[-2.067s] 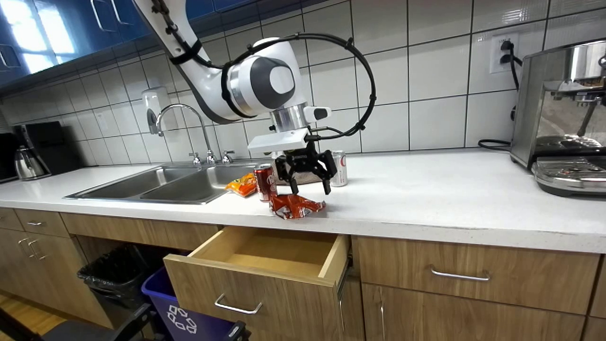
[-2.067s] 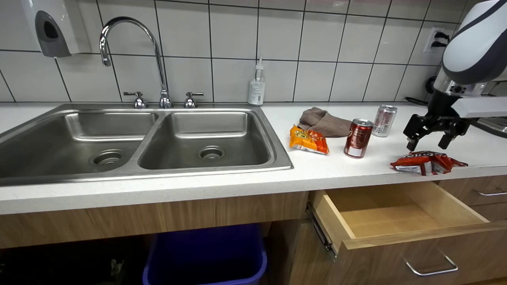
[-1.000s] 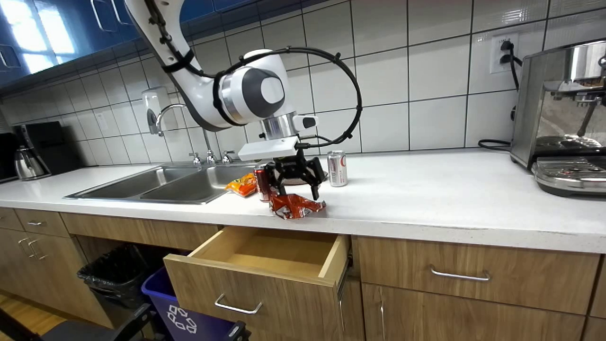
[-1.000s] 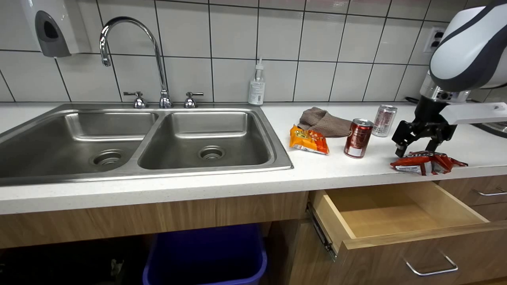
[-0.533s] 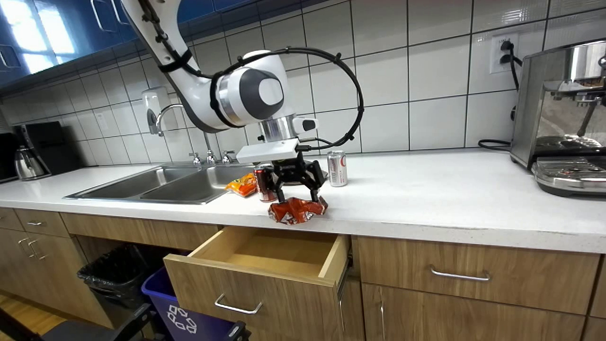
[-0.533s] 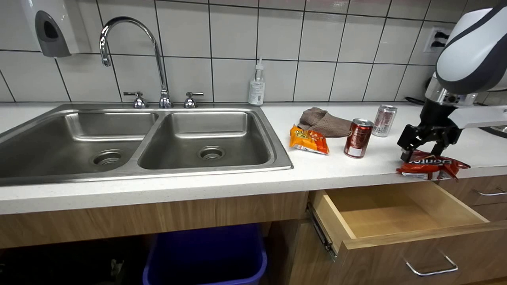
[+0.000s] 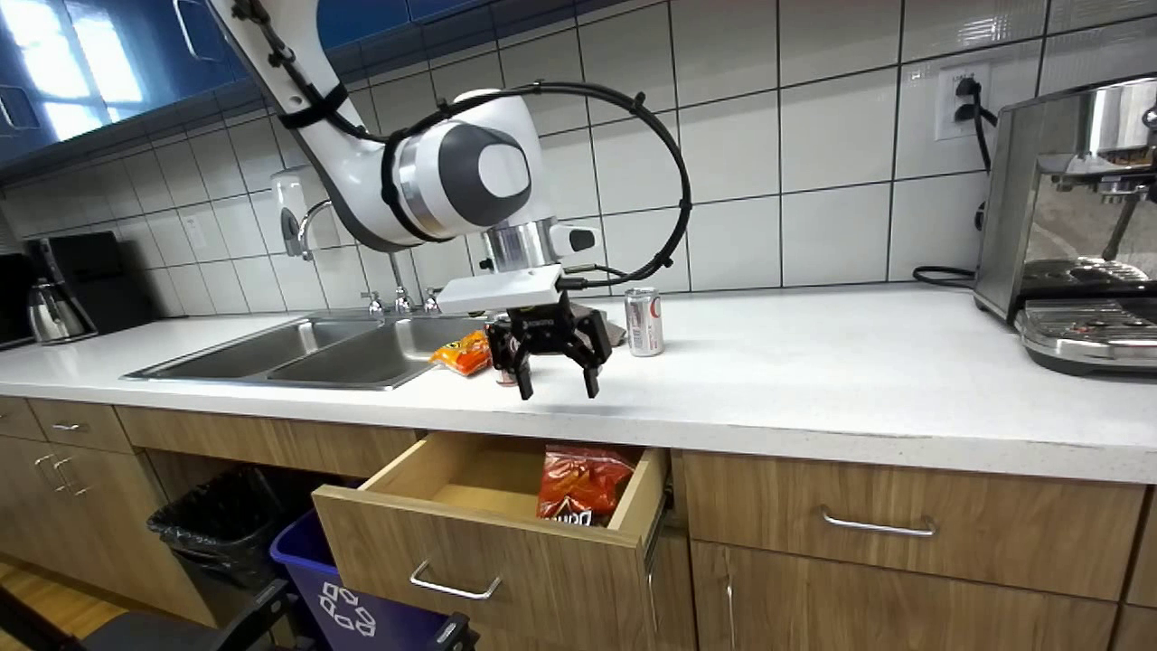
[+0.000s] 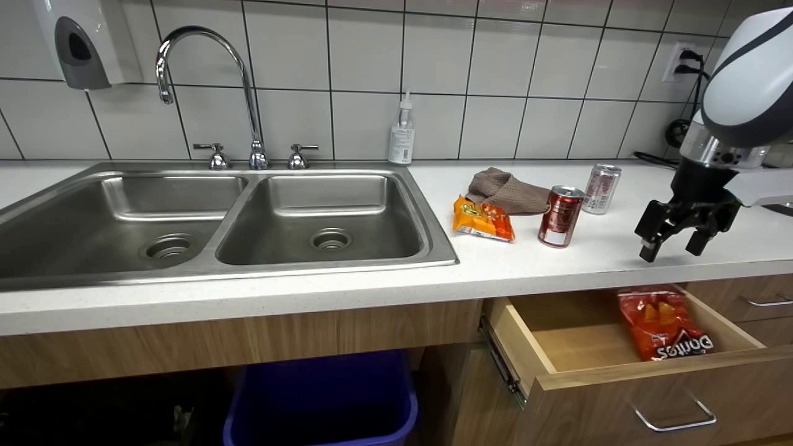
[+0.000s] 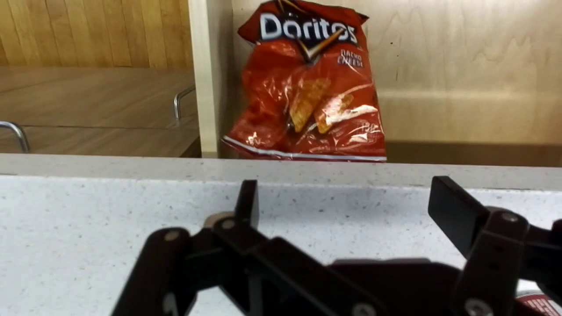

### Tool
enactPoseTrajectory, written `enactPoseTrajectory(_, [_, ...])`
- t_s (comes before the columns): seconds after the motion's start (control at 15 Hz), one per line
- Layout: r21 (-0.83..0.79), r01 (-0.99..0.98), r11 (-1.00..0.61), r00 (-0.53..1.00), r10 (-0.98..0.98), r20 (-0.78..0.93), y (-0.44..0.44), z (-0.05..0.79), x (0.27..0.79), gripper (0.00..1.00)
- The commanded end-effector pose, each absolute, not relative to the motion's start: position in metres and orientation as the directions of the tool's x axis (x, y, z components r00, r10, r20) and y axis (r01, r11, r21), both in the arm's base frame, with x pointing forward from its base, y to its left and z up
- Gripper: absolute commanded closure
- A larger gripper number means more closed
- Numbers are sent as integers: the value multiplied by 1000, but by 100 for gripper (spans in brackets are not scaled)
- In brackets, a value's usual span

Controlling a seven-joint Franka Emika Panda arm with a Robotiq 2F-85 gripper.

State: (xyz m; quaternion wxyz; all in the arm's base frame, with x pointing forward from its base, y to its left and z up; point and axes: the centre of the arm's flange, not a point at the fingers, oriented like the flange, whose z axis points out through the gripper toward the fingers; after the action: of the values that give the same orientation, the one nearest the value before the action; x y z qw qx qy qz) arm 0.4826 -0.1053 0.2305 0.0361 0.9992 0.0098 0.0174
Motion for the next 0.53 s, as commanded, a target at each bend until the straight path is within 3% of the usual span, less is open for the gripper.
enactPoseTrajectory(0.0, [56,36,-998,999,37,23,-105,245,468,0])
enactPoseTrajectory(0.47, [51,29,-998,999,30,27,-105,253,467,0])
